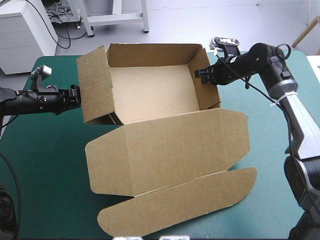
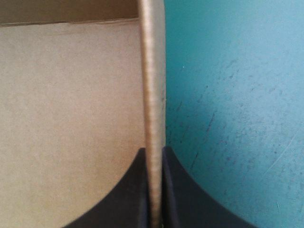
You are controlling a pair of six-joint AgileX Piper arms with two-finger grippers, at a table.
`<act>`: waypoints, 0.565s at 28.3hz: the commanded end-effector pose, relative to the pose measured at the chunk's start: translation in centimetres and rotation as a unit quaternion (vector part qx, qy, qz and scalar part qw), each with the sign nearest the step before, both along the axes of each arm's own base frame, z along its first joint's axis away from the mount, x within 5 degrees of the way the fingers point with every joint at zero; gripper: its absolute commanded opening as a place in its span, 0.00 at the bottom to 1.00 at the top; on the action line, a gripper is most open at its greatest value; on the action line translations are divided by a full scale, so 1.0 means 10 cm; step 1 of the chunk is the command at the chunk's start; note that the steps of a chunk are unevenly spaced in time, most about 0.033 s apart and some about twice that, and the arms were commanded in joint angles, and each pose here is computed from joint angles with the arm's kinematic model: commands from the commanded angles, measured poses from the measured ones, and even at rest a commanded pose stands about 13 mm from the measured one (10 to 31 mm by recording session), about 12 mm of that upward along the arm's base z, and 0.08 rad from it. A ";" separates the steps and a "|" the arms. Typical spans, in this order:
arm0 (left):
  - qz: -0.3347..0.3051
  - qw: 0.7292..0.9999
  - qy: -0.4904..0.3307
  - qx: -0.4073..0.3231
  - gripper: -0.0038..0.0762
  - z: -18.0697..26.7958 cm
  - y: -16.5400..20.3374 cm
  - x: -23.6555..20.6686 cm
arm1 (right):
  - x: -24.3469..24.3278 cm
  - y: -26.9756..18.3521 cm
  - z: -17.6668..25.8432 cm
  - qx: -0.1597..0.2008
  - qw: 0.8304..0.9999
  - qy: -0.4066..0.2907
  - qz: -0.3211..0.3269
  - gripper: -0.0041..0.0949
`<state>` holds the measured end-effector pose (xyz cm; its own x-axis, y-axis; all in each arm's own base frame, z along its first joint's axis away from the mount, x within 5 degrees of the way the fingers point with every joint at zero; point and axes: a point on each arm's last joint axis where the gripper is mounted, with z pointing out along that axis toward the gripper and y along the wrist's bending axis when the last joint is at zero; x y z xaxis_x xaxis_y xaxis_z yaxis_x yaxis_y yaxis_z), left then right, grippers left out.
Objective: Fold the box
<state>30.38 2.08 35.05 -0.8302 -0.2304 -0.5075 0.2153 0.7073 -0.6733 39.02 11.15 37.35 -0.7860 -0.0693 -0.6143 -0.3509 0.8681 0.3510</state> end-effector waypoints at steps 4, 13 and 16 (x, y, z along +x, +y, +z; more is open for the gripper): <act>-0.042 0.998 -0.025 -0.035 0.86 0.24 -0.15 -0.12 | -0.10 0.10 0.14 0.026 0.998 -0.048 -0.014 0.03; -0.078 0.996 -0.021 -0.028 0.84 0.22 -0.35 -0.13 | -0.05 0.22 -0.02 0.042 0.998 -0.043 -0.031 0.03; -0.083 0.996 -0.022 -0.032 0.84 0.23 -0.39 -0.13 | -0.01 0.23 -0.11 0.039 0.998 -0.029 -0.032 0.03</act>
